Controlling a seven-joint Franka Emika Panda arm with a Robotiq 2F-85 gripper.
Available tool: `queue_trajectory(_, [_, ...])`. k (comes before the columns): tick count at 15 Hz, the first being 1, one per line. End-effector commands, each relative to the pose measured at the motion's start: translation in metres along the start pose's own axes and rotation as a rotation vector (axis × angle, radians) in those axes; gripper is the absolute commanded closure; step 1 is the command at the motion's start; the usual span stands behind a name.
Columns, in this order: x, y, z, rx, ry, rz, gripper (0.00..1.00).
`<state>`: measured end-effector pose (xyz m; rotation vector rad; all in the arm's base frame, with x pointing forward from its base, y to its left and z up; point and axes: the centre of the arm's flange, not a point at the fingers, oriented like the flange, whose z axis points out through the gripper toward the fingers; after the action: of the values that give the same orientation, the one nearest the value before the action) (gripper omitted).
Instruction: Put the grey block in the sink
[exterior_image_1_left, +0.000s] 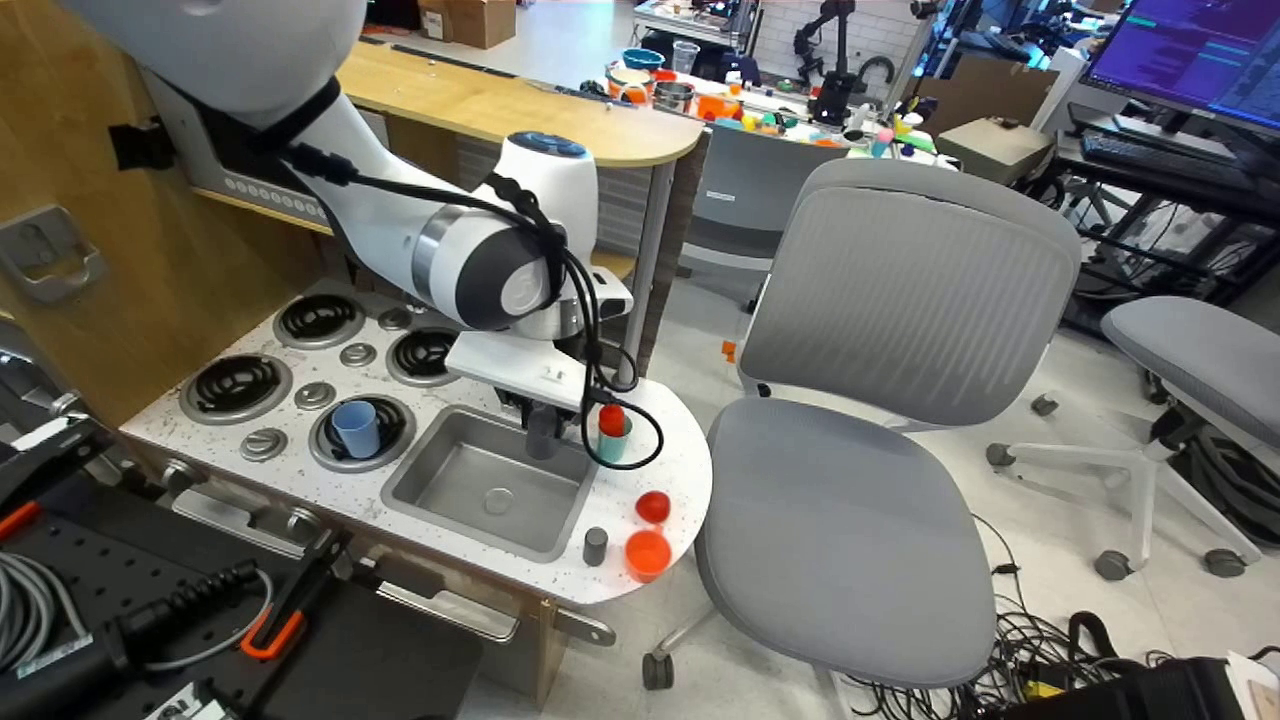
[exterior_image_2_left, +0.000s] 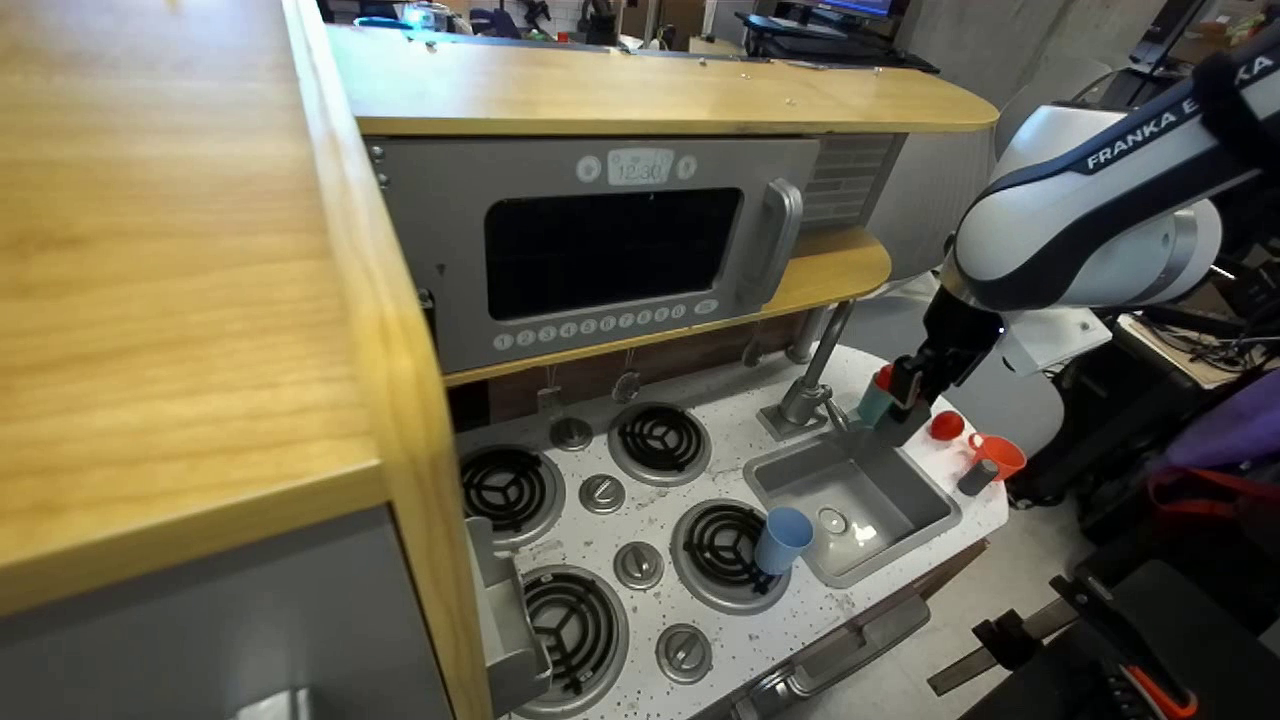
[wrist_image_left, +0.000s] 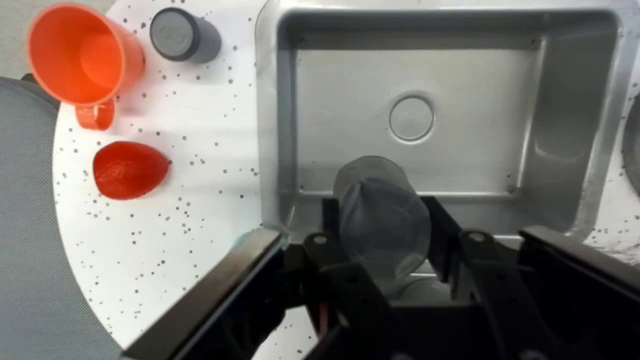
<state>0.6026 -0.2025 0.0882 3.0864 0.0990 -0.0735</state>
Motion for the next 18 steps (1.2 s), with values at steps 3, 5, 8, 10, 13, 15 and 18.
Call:
queue_trajectory(3, [-0.02, -0.024, 0.004, 0.003, -0.036, -0.021, 0.82])
queue_trajectory(5, [-0.016, -0.035, 0.01, -0.013, -0.042, -0.057, 0.82])
queue_trajectory(8, [-0.005, -0.057, 0.019, -0.033, -0.054, -0.104, 0.82])
queue_trajectory(10, [-0.002, -0.074, 0.028, -0.051, -0.066, -0.137, 0.82])
queue_trajectory(13, [0.0, -0.091, 0.047, -0.072, -0.089, -0.175, 0.82])
queue_trajectory(15, [-0.004, -0.094, 0.063, -0.091, -0.107, -0.192, 0.82])
queue_trajectory(18, [-0.005, -0.096, 0.081, -0.121, -0.122, -0.209, 0.82])
